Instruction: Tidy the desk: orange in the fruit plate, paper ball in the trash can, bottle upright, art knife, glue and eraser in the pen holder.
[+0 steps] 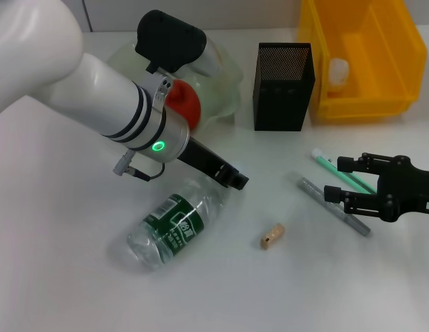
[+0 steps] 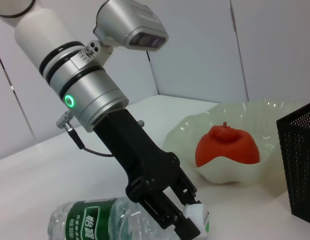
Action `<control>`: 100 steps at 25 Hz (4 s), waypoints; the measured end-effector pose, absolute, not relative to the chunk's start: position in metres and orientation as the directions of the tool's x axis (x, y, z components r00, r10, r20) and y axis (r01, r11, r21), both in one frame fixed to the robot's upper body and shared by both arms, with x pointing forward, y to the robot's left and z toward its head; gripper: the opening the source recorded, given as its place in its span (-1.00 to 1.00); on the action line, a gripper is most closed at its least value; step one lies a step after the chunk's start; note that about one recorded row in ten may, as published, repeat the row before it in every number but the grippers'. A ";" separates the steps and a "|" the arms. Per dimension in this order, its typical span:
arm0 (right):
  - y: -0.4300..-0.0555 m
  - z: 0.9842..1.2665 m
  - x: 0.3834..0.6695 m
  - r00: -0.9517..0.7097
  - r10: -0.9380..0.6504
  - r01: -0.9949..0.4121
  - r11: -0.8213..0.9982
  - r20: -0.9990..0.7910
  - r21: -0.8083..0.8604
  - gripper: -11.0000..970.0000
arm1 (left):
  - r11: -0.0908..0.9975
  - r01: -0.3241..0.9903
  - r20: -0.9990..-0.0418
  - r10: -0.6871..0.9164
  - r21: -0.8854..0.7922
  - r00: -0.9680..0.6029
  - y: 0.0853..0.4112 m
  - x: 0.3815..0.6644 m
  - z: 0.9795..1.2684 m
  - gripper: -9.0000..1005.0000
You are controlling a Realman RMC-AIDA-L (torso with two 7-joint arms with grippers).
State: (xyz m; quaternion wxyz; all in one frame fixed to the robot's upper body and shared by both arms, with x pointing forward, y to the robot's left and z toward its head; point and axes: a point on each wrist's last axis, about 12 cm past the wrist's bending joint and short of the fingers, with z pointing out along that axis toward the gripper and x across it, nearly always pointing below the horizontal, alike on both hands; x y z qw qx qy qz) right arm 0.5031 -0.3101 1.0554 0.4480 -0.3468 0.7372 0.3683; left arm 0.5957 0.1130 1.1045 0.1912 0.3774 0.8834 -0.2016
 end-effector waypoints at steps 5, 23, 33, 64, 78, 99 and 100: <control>-0.310 1.055 0.503 -0.357 -0.182 -0.841 0.489 -0.916 0.230 0.47 | 0.624 0.753 -0.499 0.594 -0.210 -0.631 0.111 0.594 1.107 -0.09; -0.317 1.054 0.501 -0.343 -0.124 -0.811 0.540 -0.931 0.226 0.47 | 0.487 0.840 -0.865 0.286 -0.239 -0.412 0.162 0.553 1.124 -0.09; -0.311 1.055 0.503 -0.342 -0.102 -0.813 0.531 -0.934 0.240 0.47 | 0.416 0.872 -0.954 0.028 -0.259 -0.297 0.207 0.541 1.101 -0.10; -0.302 1.047 0.498 -0.385 -0.041 -0.788 0.535 -0.922 0.305 0.47 | 0.672 0.737 -0.984 -0.167 -0.073 0.055 0.260 0.490 1.043 -0.08; -0.300 1.047 0.499 -0.382 -0.036 -0.788 0.534 -0.924 0.305 0.47 | 0.679 0.734 -0.989 -0.127 -0.030 0.077 0.257 0.490 1.040 -0.06; -0.316 1.102 0.534 -0.285 -0.060 -0.822 0.529 -0.957 0.212 0.47 | 0.640 0.753 -0.970 -0.245 -0.154 0.010 0.320 0.438 1.048 0.52; -0.316 1.102 0.534 -0.285 -0.060 -0.822 0.529 -0.957 0.212 0.47 | 0.640 0.753 -0.970 -0.245 -0.154 0.010 0.320 0.438 1.048 0.52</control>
